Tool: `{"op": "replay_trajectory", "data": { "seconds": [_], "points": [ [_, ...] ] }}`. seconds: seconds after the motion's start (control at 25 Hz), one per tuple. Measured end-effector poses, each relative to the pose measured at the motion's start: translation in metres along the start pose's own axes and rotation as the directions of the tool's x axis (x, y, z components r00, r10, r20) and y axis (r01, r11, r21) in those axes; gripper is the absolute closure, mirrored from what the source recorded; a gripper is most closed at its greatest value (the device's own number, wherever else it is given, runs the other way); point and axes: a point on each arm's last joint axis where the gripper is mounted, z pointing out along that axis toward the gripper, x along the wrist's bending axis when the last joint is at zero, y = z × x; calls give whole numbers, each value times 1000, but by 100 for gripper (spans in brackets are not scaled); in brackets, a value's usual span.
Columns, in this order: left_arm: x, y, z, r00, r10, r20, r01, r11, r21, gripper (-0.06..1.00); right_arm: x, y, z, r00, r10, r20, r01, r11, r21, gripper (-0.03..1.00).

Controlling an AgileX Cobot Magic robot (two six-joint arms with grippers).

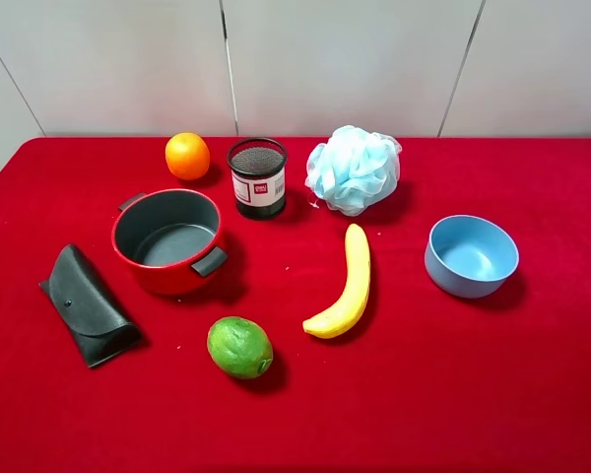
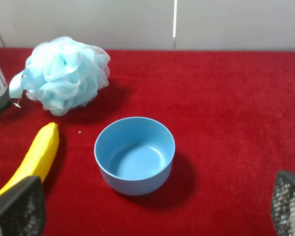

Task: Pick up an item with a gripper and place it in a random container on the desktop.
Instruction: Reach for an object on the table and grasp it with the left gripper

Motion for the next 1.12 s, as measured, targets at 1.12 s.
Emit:
{"op": "replay_trajectory", "data": {
  "seconds": [1.12],
  "points": [
    [-24, 153, 100, 975, 133, 177, -176, 951, 256, -4, 0, 0, 0, 1000, 0, 0, 0, 1000, 0, 27]
  ]
}}
